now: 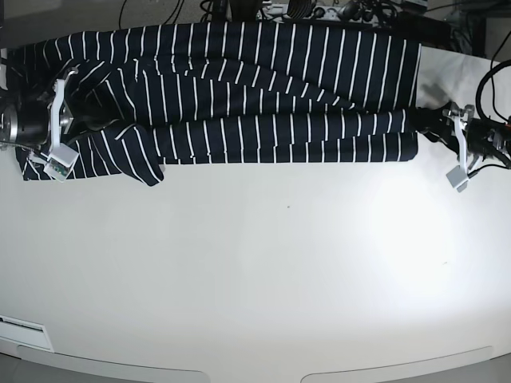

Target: Fold the T-shirt properly

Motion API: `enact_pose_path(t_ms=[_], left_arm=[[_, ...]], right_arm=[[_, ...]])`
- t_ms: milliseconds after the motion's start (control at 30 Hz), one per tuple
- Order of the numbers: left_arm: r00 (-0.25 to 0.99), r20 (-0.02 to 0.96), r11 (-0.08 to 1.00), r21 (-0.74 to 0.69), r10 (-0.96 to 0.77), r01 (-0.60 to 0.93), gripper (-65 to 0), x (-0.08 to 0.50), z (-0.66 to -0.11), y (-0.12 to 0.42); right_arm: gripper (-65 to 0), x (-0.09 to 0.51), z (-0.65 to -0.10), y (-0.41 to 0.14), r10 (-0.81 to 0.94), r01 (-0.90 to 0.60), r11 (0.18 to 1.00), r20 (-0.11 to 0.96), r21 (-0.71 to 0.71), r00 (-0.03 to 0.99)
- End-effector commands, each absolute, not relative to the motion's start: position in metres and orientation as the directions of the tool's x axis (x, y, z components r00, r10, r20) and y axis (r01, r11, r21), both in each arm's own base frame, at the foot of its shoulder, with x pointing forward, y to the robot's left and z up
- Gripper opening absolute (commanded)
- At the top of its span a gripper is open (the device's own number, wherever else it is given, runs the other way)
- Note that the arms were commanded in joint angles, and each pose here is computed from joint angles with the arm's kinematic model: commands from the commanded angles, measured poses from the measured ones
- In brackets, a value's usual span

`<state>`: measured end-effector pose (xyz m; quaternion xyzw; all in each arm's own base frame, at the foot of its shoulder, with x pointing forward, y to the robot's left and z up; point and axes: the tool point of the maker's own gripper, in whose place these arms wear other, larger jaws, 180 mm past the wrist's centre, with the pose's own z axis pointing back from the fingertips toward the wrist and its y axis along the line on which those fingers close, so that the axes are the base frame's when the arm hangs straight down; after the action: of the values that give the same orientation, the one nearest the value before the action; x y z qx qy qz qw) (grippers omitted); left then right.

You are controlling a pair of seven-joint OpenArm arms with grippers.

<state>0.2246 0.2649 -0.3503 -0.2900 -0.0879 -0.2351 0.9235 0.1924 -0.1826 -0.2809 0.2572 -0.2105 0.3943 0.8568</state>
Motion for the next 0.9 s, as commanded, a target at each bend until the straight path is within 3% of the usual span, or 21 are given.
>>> enact_pose_path(t_ms=[0,367,867], left_arm=[[0.863,0.312,0.728,-0.466,-0.396,0.503,-32.0,0.23,-0.341,0.273],[0.863,0.312,0.728,-0.466,-0.396,0.503,-32.0,0.23,-0.341,0.273],[0.863,0.311,0.729,-0.464,-0.397,0.503,-32.0,0.23,-0.341,0.274]], right_arm=[[-65.0,0.192,-0.273,-0.183,0.574,-0.796,0.546,0.576,0.261,0.582],[-65.0,0.142,-0.278,-0.177,0.687,-0.837,0.464,0.479,0.291,0.547],[-65.0,0.122,-0.281,-0.203,0.77,-0.839,0.448,0.344,0.309,0.538]])
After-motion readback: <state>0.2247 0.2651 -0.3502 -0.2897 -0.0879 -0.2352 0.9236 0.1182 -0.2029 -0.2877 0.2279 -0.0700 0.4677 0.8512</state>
